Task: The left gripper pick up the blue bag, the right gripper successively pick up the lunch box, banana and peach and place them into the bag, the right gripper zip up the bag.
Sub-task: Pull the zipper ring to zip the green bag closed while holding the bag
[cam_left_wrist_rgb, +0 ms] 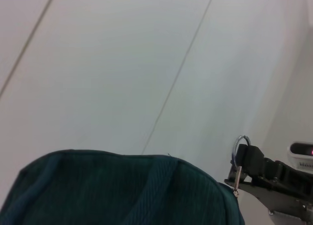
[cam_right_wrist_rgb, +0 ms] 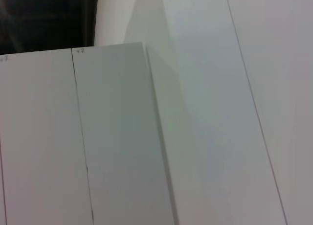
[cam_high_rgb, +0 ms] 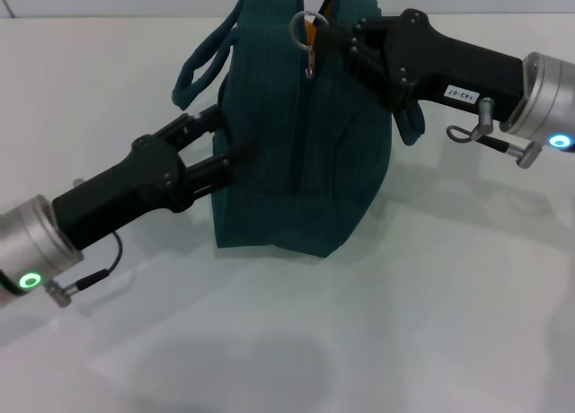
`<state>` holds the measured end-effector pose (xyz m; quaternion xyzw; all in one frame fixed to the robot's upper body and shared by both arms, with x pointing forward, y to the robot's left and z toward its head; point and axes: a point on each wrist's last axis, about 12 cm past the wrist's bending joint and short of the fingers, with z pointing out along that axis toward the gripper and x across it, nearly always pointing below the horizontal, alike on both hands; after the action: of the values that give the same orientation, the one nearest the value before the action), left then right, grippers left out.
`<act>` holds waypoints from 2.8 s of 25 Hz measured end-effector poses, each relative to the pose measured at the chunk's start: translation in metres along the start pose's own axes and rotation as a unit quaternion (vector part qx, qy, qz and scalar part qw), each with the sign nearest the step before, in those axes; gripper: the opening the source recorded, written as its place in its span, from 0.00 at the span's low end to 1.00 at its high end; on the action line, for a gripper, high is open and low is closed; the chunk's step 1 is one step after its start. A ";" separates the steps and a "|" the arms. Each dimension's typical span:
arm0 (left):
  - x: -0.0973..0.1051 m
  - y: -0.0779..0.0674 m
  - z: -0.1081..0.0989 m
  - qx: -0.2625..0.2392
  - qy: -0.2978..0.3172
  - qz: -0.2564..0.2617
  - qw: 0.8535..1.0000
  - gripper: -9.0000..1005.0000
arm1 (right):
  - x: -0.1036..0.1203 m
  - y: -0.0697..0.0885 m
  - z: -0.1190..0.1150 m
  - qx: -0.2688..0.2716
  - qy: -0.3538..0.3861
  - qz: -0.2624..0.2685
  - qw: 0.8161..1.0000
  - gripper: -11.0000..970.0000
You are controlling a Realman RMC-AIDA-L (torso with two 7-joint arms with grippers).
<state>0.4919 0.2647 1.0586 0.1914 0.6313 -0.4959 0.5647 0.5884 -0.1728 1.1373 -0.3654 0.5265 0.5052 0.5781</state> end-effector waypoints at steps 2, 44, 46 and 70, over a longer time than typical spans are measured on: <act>0.000 0.001 0.006 0.001 0.004 -0.003 1.000 0.86 | 0.000 0.000 0.000 0.001 0.001 0.000 1.000 0.02; 0.008 0.003 0.020 0.015 0.050 -0.014 0.999 0.07 | -0.001 -0.007 0.001 0.026 0.001 -0.001 1.000 0.01; 0.010 0.002 0.019 0.019 0.059 -0.015 0.998 0.07 | 0.000 -0.008 0.001 0.033 0.002 0.001 0.999 0.01; 0.017 -0.008 0.012 0.049 0.077 -0.019 0.996 0.07 | -0.003 -0.013 -0.001 0.052 -0.011 0.012 0.998 0.01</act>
<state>0.4871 0.2457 1.0478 0.2444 0.6513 -0.5205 0.4952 0.6007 -0.1768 1.1387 -0.3227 0.5506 0.4879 0.5956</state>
